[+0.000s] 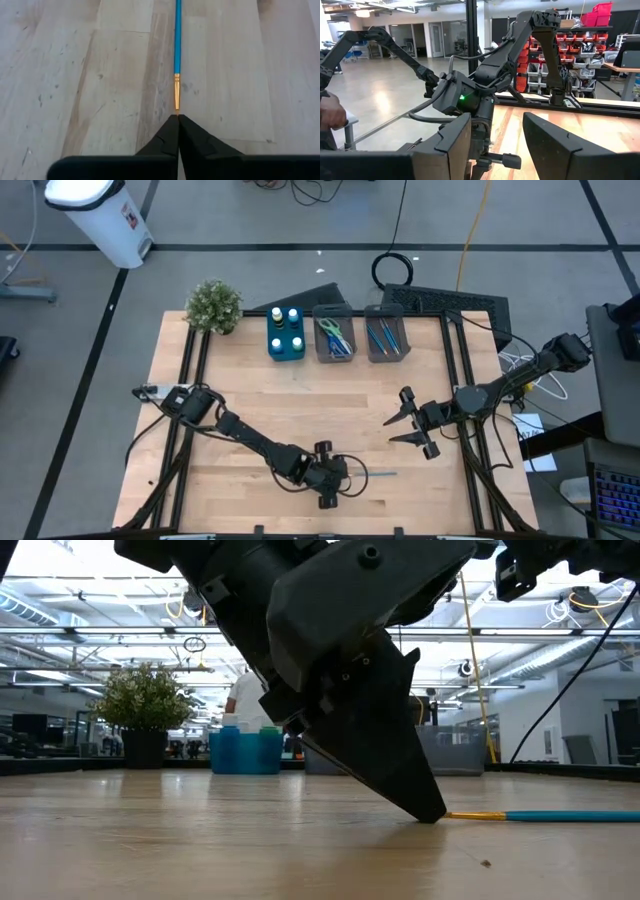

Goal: Pick & Place Paint Supplies
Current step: Put the blue paint brush into the right black bin

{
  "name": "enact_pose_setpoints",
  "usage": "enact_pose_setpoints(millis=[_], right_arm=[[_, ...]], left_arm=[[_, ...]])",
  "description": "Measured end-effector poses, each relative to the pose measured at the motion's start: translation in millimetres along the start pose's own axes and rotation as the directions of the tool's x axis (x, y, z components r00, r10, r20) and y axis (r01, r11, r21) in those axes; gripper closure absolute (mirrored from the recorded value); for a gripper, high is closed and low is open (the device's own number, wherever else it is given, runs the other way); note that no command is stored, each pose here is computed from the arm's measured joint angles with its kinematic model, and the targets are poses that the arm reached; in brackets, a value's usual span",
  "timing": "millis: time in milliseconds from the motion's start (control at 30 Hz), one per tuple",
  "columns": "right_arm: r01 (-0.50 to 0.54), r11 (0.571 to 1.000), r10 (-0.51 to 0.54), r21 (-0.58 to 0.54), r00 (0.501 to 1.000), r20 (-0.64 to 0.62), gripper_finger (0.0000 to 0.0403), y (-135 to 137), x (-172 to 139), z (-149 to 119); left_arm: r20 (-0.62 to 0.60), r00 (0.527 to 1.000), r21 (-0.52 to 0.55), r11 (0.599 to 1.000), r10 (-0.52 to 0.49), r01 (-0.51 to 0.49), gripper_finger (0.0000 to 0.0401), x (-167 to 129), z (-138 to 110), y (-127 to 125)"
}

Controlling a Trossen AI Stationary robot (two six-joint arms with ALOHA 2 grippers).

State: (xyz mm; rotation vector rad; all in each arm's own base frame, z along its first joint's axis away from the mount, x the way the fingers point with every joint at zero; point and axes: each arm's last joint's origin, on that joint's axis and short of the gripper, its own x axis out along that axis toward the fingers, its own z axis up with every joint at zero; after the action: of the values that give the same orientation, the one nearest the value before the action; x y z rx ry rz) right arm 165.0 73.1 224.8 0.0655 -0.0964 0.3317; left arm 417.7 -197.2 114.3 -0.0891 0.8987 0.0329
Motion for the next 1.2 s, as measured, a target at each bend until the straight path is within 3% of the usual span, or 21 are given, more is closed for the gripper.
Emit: enact_pose_setpoints(millis=[300,400,700,900,1200], right_arm=[[0.0,1.0,0.0,0.001,1.0,0.0,0.0232,0.0,0.0,-0.1],[0.001,0.999,-0.001,0.049,1.0,-0.014,0.0232,0.1,1.7,-2.6],[0.006,0.999,0.003,0.045,0.981,-0.196,0.0224,7.2,17.0,-35.9],[0.128,0.992,-0.122,-0.005,0.933,-0.34,0.018,7.6,24.7,-65.9],[0.161,0.987,-0.127,0.021,0.845,-0.52,0.0163,13.3,44.0,-110.7]], left_arm=[[-0.019,1.0,-0.034,0.999,0.024,-0.025,0.0398,-3.5,1.2,1.0],[-0.019,0.999,-0.037,0.999,0.039,-0.039,0.0399,-8.3,7.9,1.3],[-0.069,0.984,-0.015,0.986,0.165,-0.166,0.04,-40.7,43.5,5.2],[-0.072,0.979,0.002,0.981,0.193,-0.194,0.04,-53.2,60.0,7.8],[-0.067,0.979,0.003,0.981,0.195,-0.195,0.0401,-54.4,64.8,11.1]])
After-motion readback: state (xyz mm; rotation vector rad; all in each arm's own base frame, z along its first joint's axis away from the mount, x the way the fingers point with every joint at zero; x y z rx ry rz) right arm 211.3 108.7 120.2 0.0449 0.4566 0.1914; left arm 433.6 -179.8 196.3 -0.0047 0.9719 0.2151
